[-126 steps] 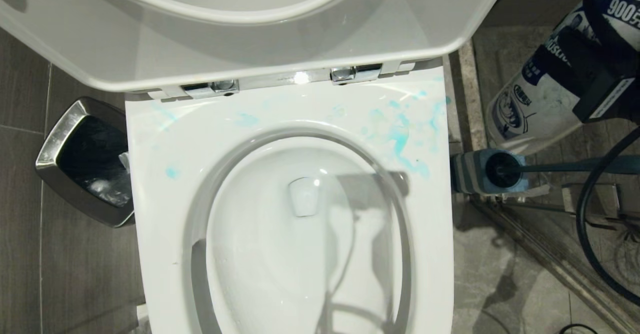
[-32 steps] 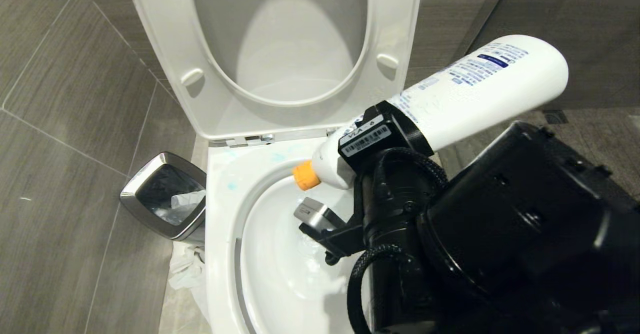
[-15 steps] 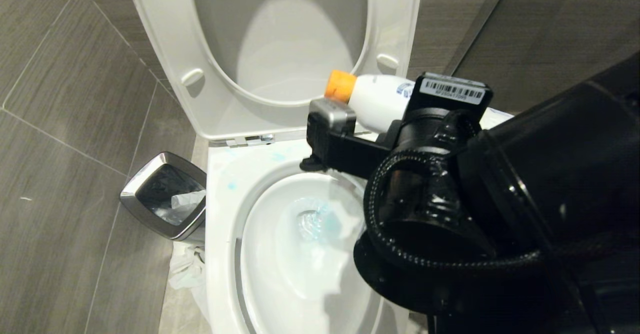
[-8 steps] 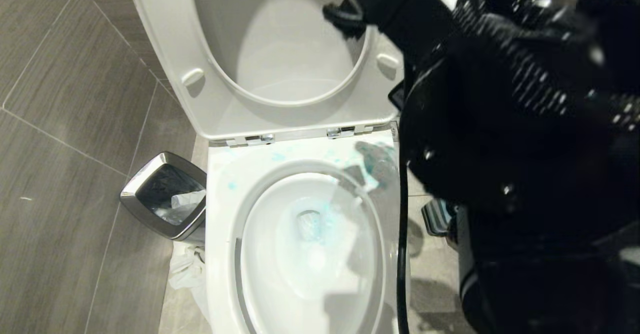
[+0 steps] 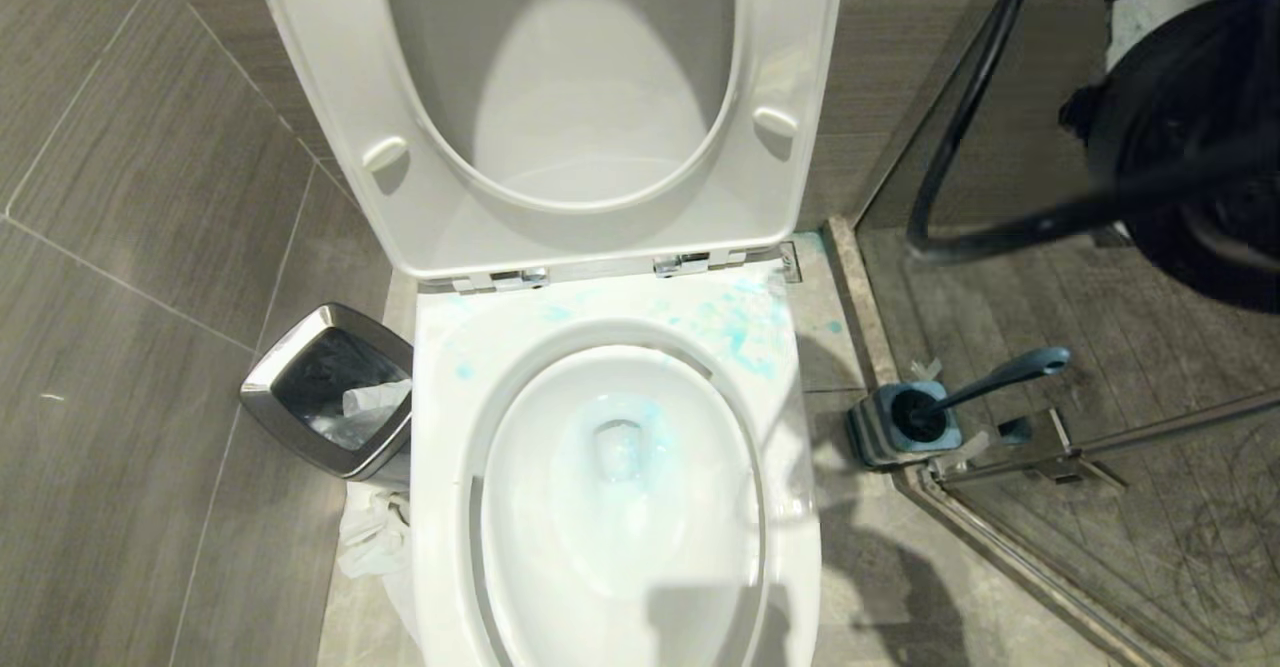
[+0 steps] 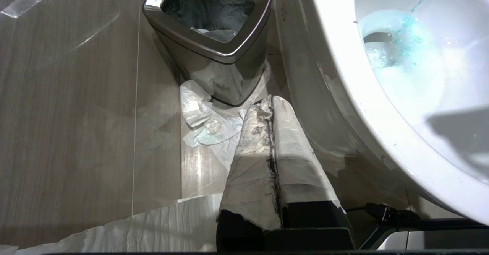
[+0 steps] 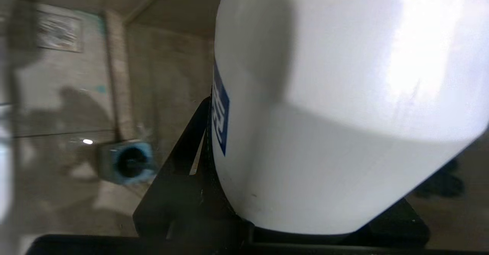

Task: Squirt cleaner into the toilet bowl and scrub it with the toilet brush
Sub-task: Place the cleaning agent on the floor

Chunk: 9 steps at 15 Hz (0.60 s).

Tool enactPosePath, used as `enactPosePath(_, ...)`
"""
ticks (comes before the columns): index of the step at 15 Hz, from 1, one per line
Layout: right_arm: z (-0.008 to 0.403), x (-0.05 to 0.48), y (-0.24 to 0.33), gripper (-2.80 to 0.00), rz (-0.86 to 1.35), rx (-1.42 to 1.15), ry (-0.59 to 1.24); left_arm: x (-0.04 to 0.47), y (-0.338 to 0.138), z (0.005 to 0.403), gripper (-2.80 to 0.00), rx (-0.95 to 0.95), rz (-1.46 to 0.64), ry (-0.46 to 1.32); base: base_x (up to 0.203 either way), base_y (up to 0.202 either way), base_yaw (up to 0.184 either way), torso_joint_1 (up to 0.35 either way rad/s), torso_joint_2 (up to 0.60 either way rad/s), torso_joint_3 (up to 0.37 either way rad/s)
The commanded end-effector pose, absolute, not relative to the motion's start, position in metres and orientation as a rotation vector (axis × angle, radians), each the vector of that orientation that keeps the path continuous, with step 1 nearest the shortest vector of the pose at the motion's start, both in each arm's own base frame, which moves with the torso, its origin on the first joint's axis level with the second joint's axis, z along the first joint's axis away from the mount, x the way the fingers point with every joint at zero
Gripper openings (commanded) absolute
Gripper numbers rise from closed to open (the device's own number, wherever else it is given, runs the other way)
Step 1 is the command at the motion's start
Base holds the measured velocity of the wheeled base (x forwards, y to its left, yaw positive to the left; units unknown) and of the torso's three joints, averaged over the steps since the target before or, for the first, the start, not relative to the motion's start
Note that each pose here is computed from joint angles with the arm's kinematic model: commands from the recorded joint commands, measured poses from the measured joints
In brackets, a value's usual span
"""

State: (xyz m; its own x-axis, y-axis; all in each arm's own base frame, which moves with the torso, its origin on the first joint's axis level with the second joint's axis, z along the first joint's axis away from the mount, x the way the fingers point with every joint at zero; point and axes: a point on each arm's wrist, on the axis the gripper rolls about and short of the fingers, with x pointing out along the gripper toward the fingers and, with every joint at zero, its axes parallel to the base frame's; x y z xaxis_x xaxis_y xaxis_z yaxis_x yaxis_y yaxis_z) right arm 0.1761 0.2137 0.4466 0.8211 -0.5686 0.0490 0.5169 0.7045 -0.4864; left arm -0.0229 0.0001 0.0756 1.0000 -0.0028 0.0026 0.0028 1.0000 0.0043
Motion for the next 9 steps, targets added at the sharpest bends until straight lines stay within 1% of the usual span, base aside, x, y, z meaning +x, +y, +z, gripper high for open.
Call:
enactPosePath(1,0.448,0.199,0.195,-2.8,-0.706,-0.541,0.155,-0.023,0.0,0.076,-2.8,0.003,-0.003,-0.002,0.0,0.0,0.0,0.0,0.0,0.0)
enactPosePath(4,0.445,0.225,0.185,-2.8,-0.781,-0.655,0.227,-0.023,0.0,0.076,-2.8,0.005,-0.003,-0.002,0.0,0.0,0.0,0.0,0.0,0.0)
enactPosePath(5,0.443,0.237,0.182,-2.8,-0.804,-0.735,0.273,-0.023,0.0,0.076,-2.8,0.005,-0.003,-0.002,0.0,0.0,0.0,0.0,0.0,0.0)
enactPosePath(7,0.442,0.256,0.175,-2.8,-0.818,-0.971,0.377,-0.023,0.0,0.076,-2.8,0.005,-0.003,-0.002,0.0,0.0,0.0,0.0,0.0,0.0)
enactPosePath(9,0.444,0.271,0.155,-2.8,-0.819,-1.221,0.412,-0.023,0.0,0.076,-2.8,0.005,-0.003,-0.002,0.0,0.0,0.0,0.0,0.0,0.0)
